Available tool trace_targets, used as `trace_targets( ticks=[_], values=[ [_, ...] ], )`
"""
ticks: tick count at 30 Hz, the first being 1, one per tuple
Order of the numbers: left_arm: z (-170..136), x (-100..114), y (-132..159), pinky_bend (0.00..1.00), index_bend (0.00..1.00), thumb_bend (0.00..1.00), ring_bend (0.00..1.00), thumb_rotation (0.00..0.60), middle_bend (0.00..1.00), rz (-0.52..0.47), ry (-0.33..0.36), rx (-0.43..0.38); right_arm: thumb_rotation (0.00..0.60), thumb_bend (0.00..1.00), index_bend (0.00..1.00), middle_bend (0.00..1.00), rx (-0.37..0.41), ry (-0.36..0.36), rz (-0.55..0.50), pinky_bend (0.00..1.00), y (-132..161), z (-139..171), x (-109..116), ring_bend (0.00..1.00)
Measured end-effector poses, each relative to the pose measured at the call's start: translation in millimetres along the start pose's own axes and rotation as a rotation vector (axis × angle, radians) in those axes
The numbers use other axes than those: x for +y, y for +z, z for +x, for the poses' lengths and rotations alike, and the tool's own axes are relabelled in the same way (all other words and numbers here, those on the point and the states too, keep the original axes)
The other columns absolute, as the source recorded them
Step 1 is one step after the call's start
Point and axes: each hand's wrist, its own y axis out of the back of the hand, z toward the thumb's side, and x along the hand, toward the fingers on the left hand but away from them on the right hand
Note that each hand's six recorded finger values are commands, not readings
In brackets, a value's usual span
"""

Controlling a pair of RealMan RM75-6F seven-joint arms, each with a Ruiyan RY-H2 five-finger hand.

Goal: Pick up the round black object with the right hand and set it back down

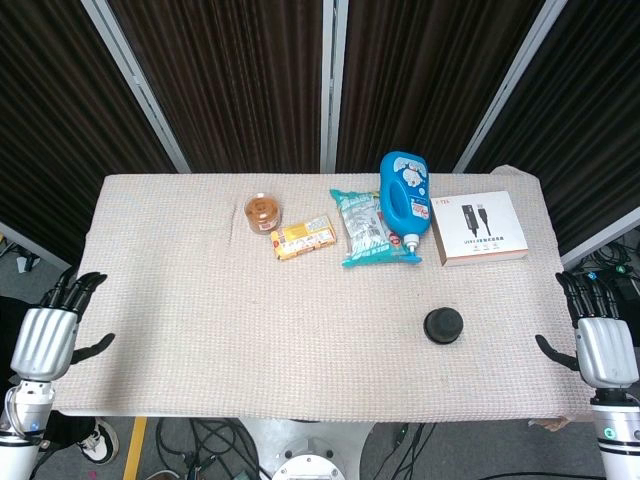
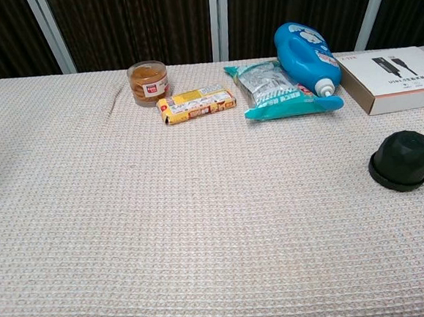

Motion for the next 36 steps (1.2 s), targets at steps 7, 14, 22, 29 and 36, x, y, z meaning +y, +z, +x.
trace_targets(
  ticks=[7, 14, 22, 29, 36],
  values=[
    [0, -2, 1, 0.31, 0.16, 0.13, 0.06, 0.6, 0.15, -0.002, -0.004, 0.0, 0.6, 0.11, 0.03, 0.09, 0.002, 0.018, 0.0, 0.0, 0, 1, -4, 0.0],
    [1, 0, 2, 0.31, 0.16, 0.13, 0.06, 0.6, 0.15, 0.001, 0.002, -0.003, 0.6, 0.11, 0.03, 0.1, 0.013, 0.072, -0.005, 0.0, 5, 0, -19, 0.0],
    [-1, 1, 2, 0.31, 0.16, 0.13, 0.06, 0.6, 0.15, -0.002, 0.0, -0.005, 0.6, 0.11, 0.03, 0.1, 0.02, 0.202, -0.016, 0.0, 11, -4, -56, 0.0],
    [-2, -3, -1, 0.31, 0.16, 0.13, 0.06, 0.6, 0.15, -0.011, -0.002, -0.001, 0.6, 0.11, 0.03, 0.1, 0.044, 0.299, -0.02, 0.0, 22, -15, -88, 0.0],
    [-3, 0, -7, 0.31, 0.16, 0.13, 0.06, 0.6, 0.15, -0.01, 0.004, 0.014, 0.6, 0.11, 0.01, 0.1, 0.063, 0.353, -0.033, 0.0, 34, -31, -111, 0.0]
  ],
)
